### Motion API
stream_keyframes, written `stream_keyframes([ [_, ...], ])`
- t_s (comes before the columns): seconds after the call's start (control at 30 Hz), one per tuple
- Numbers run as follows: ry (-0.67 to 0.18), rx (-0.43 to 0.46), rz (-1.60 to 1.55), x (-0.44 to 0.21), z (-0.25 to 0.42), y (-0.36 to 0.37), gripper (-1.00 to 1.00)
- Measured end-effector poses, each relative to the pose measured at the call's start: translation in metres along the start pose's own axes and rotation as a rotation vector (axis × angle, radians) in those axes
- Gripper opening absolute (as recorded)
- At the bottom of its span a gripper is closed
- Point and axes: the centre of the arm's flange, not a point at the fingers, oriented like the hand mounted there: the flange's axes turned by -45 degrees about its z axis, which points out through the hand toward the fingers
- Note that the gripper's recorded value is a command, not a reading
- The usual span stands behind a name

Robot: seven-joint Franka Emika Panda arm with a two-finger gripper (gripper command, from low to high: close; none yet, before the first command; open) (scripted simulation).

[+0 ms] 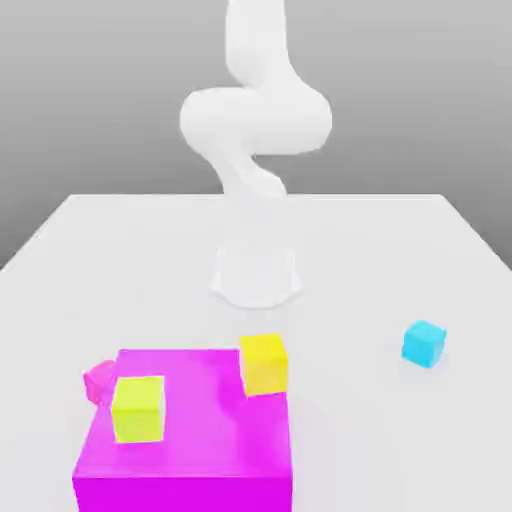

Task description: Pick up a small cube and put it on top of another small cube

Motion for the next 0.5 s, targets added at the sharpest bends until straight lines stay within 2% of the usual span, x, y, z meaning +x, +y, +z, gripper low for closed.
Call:
stream_keyframes([
  [0.23,-0.131,0.145,-0.464,-0.038,0.108,-0.084,0.00],
  [0.5,-0.231,0.337,-0.993,-0.124,0.195,-0.182,0.00],
])
